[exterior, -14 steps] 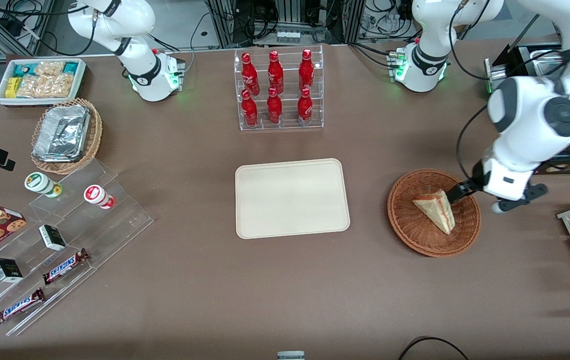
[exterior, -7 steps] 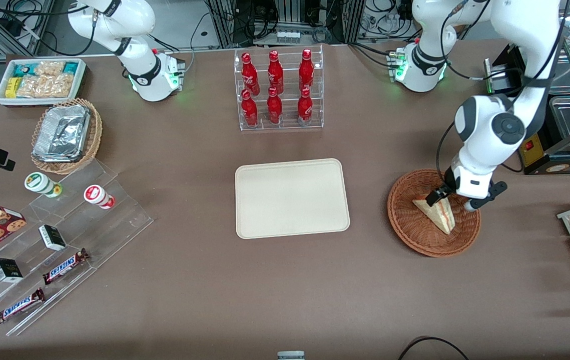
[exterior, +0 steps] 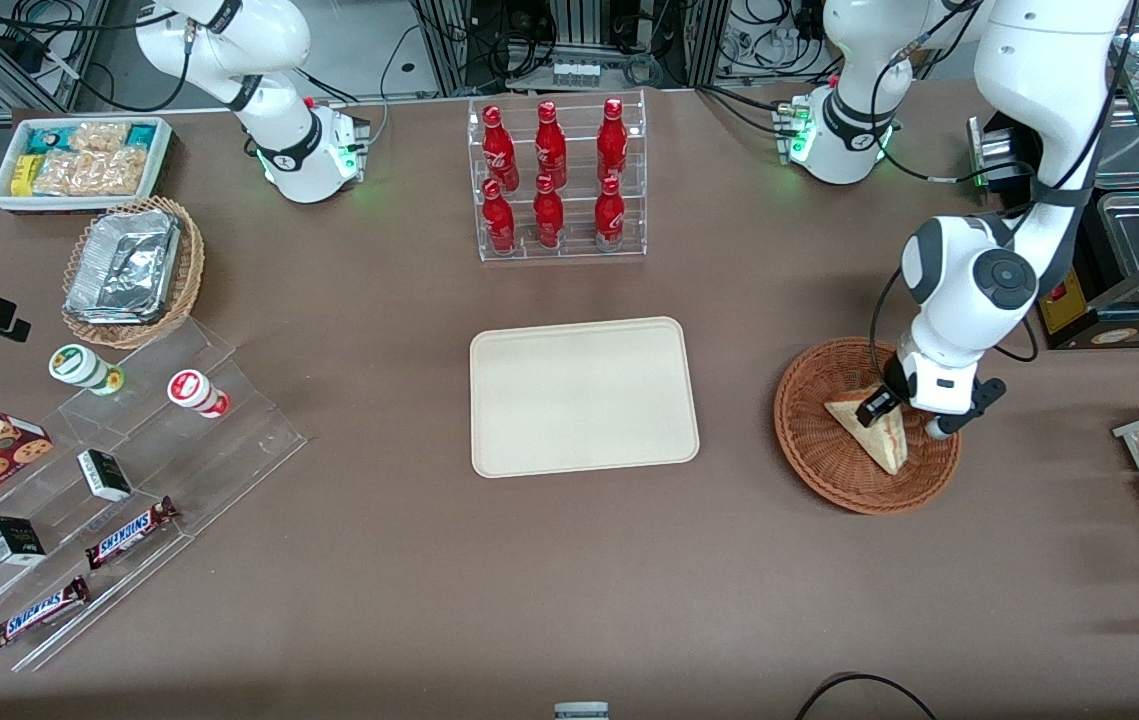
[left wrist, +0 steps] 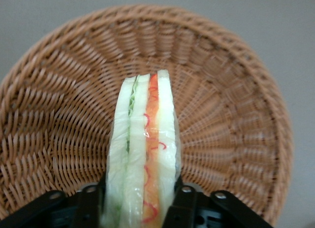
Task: Place sandwich from basket to tray
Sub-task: 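Close the left gripper on the sandwich and lift it, then carry the sandwich with the left gripper over the cream tray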
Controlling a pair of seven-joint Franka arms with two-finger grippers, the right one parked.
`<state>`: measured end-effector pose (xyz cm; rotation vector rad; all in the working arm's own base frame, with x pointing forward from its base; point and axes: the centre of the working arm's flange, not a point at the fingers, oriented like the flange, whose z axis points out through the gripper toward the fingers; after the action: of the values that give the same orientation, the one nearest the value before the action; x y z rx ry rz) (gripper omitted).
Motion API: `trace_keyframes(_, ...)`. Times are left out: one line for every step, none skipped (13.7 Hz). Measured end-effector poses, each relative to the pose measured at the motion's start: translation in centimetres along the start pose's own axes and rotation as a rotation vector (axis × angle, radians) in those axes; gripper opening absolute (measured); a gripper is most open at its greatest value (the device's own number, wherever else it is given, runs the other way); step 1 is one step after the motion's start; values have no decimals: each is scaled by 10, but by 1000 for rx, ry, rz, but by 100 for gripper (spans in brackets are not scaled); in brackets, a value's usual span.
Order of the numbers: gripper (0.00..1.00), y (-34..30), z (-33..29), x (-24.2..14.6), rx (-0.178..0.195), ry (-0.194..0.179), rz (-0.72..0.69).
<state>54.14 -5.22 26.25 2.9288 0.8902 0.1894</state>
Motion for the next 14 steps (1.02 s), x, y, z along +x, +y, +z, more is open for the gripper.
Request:
trace_keyframes(36,8,-20,5,12,-16,6)
trace_keyframes(33,20,-48,10,31,-39,17)
trace_keyframes(30,36,-82,12,51,-64,35)
trace_keyframes(22,57,-120,11,65,-83,66)
trace_keyframes(19,81,-156,4,71,-89,104)
trace_keyframes(19,107,-183,-9,75,-89,144)
trace_keyframes(19,133,-198,-28,75,-83,189)
trace_keyframes(19,160,-203,-53,74,-75,243)
trace_keyframes(19,186,-201,-82,74,-73,291)
trace_keyframes(19,211,-193,-111,78,-80,324)
trace_keyframes(19,233,-182,-140,86,-89,348)
trace_keyframes(19,254,-168,-167,96,-101,377)
trace_keyframes(19,272,-153,-193,107,-114,412)
trace_keyframes(19,290,-135,-218,119,-127,448)
